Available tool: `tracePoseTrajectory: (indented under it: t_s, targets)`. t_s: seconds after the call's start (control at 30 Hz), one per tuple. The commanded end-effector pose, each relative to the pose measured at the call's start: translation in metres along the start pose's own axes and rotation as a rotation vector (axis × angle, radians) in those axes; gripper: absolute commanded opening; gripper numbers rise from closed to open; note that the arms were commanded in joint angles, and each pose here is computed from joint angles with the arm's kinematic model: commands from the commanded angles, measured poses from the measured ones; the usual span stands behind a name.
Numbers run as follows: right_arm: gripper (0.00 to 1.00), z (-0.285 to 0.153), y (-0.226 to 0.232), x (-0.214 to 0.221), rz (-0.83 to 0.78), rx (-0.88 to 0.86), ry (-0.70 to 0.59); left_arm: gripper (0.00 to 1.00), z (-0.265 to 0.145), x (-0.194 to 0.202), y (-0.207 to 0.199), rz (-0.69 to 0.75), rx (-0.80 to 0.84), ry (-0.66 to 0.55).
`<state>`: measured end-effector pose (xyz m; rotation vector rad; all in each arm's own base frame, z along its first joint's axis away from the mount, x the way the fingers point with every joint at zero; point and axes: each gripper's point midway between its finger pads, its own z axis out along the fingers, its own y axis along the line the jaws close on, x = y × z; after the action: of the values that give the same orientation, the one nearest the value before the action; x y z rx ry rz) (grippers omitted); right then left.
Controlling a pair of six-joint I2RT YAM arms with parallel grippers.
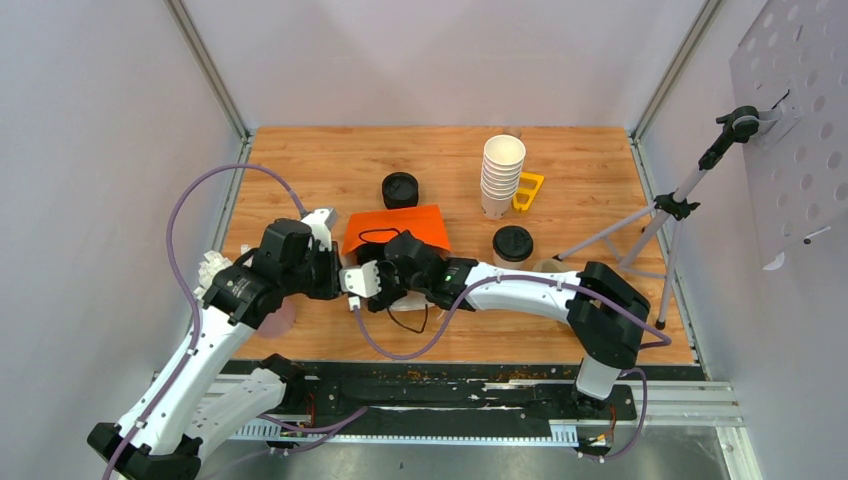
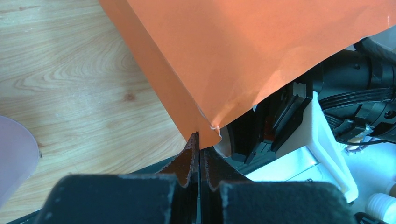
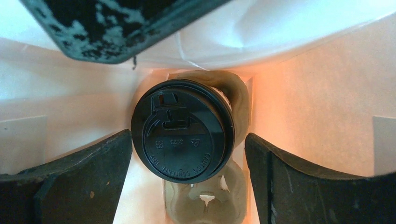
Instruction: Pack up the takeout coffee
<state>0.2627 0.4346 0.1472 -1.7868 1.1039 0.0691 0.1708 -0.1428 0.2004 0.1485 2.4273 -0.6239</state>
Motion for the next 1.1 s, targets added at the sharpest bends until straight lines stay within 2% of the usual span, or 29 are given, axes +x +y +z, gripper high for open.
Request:
tracePoseTrajectory:
  t_s: [0.0,0.23,0.33,0.4,0.53,0.7,1.07]
  targets:
    - [0.89,-0.020,-0.031,-0.012,0.067,0.069,-0.039,0.00,-0.002,0.001,-0.011,0.004,0.058,0.009]
    - [0.87,-0.031,-0.027,-0.020,0.080,0.024,-0.086,0.00,-0.003,0.001,-0.011,0.004,0.055,0.008]
    - [0.82,-0.035,-0.024,-0.021,0.090,0.004,-0.097,0.00,-0.003,0.000,-0.011,0.004,0.054,0.005]
    - [0.73,-0.037,-0.024,-0.019,0.094,0.000,-0.101,0.00,-0.003,0.000,-0.011,0.004,0.051,0.004]
    - [0.48,-0.036,-0.022,-0.016,0.122,-0.012,-0.108,0.00,-0.003,0.000,-0.011,0.005,0.052,0.004]
    - [0.29,-0.030,-0.022,-0.015,0.129,-0.015,-0.123,0.00,-0.004,0.000,-0.011,0.004,0.050,0.005]
    - [0.21,-0.009,-0.025,-0.013,0.151,0.025,-0.133,0.00,-0.003,0.000,-0.012,0.003,0.054,0.014]
